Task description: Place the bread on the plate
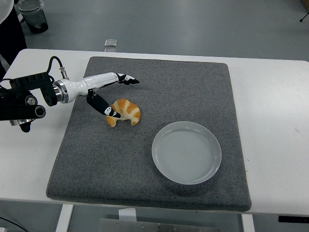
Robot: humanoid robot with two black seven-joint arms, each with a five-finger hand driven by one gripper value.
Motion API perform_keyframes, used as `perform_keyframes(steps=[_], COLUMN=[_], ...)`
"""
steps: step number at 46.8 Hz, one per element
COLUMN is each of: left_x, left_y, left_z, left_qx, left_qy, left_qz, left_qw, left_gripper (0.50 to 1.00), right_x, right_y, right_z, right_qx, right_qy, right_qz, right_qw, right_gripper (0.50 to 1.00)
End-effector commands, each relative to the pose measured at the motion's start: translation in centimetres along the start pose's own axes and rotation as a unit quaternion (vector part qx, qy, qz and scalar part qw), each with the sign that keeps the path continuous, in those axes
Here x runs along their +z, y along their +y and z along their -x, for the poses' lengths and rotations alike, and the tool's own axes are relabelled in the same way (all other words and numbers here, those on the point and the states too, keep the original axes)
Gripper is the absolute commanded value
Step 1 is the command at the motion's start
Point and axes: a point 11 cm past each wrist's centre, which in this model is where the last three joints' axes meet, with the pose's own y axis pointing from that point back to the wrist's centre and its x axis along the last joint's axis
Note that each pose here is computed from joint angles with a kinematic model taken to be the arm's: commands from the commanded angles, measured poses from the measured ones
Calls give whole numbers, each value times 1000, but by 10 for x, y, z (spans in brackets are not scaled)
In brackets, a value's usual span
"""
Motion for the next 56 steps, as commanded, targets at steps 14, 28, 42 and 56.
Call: perform_keyframes(steps=[14,28,42,56], left_x=[-11,-20,-27,-33], left_y=[-21,-27,-27,-25], left_z=[20,36,37,37], left_qx=[-4,-8,-4,0], left_qy=[4,9,7,4], left_qz=[-5,-5,-6,-5], left_qw=[1000,1000,1000,1000], left_gripper=[977,975,958,896], right_x=[0,0,1,0], right_y=[0,0,0,0], right_z=[0,0,0,0], right_qx=[0,0,0,1], right_qy=[1,1,1,0], right_qz=[0,0,1,0], right_qw=[1000,1000,1000,1000], right_gripper=[930,930,932,930])
